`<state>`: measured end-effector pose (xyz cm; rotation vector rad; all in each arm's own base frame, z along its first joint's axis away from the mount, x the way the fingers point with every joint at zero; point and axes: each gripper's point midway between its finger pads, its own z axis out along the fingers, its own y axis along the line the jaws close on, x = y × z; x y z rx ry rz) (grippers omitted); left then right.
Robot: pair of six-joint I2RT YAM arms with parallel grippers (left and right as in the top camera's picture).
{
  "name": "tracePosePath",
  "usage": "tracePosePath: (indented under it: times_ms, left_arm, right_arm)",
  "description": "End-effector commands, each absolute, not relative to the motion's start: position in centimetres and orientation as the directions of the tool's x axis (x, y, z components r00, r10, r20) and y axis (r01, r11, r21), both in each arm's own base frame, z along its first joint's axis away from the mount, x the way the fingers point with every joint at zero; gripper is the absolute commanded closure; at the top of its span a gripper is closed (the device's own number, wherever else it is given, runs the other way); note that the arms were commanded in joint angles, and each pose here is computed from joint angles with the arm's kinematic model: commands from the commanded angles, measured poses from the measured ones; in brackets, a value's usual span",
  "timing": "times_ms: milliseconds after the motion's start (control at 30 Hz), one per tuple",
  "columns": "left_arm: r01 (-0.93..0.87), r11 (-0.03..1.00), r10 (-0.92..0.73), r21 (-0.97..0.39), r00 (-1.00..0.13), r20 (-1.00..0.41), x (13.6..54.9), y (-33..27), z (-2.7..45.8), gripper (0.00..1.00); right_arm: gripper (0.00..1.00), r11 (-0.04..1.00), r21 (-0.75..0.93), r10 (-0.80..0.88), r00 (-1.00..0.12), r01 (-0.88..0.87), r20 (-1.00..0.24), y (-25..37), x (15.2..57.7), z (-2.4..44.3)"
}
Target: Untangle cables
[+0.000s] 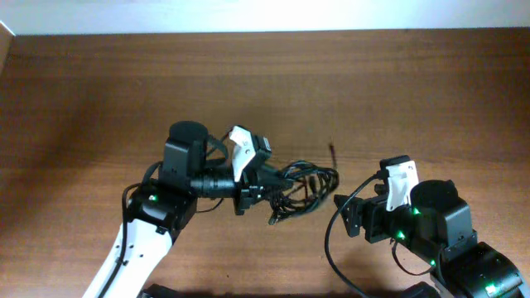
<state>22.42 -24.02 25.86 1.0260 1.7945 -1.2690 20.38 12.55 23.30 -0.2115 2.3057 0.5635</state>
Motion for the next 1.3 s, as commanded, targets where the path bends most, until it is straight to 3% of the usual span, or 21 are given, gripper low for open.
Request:
tracePosePath:
  times_ms: [0, 367, 400, 533, 633, 700, 733, 833, 1000, 1133, 1200, 1267]
  left_arm:
    - [0.897, 0.019, 0.180, -0.442, -0.438, -0.881, 19.6, -24.3, 28.0, 1.00]
    - [0.885, -0.086, 0.173, -0.457, -0.439, -0.882, 18.0, -24.3, 29.0, 1.00]
    - [0.885, -0.086, 0.173, -0.457, -0.439, -0.882, 18.0, -24.3, 29.0, 1.00]
    - [0.887, -0.074, 0.174, -0.456, -0.438, -0.882, 18.2, -24.3, 28.9, 1.00]
    - [0.885, -0.082, 0.173, -0.458, -0.440, -0.881, 18.1, -24.3, 28.9, 1.00]
    - [0.885, -0.084, 0.175, -0.458, -0.439, -0.881, 18.0, -24.3, 28.9, 1.00]
    - [0.885, -0.084, 0.175, -0.458, -0.439, -0.881, 18.0, -24.3, 28.9, 1.00]
    - [0.885, -0.084, 0.175, -0.458, -0.439, -0.881, 18.0, -24.3, 28.9, 1.00]
    - [0.887, -0.075, 0.175, -0.456, -0.439, -0.881, 18.2, -24.3, 28.8, 1.00]
    - [0.874, 0.141, 0.207, -0.466, -0.486, -0.849, 20.9, -24.0, 26.3, 1.00]
    - [0.853, 0.231, 0.222, -0.467, -0.514, -0.829, 21.8, -23.6, 25.1, 1.00]
    - [0.852, 0.244, 0.223, -0.464, -0.515, -0.828, 22.0, -23.6, 24.9, 1.00]
  right_arm:
    - [0.09, 0.890, 0.344, 0.043, -0.698, -0.298, -0.715, 12.5, 20.7, 24.1]
    - [0.09, 0.933, 0.332, 0.135, -0.718, -0.140, -0.683, 10.6, 21.5, 23.1]
    - [0.02, 0.930, 0.336, 0.125, -0.730, -0.150, -0.672, 10.9, 21.5, 22.8]
    - [0.01, 0.888, 0.363, 0.031, -0.749, -0.284, -0.662, 13.5, 21.7, 22.6]
    - [0.01, 0.889, 0.361, 0.031, -0.749, -0.282, -0.662, 13.6, 21.9, 22.5]
    - [0.02, 0.920, 0.330, 0.062, -0.754, -0.211, -0.654, 12.4, 22.4, 21.9]
    - [0.02, 0.955, 0.298, 0.190, -0.762, -0.003, -0.619, 9.6, 22.7, 20.8]
    - [0.02, 0.950, 0.231, 0.311, -0.739, 0.213, -0.597, 6.2, 22.1, 19.6]
    - [0.02, 0.939, 0.222, 0.345, -0.730, 0.263, -0.590, 5.5, 21.8, 19.3]
    - [0.01, 0.934, 0.282, 0.349, -0.726, 0.219, -0.592, 6.4, 21.5, 20.4]
    - [0.00, 0.947, 0.309, 0.272, -0.736, 0.090, -0.619, 7.7, 21.2, 21.8]
    - [0.01, 0.929, 0.354, 0.167, -0.731, -0.109, -0.662, 10.2, 20.7, 23.4]
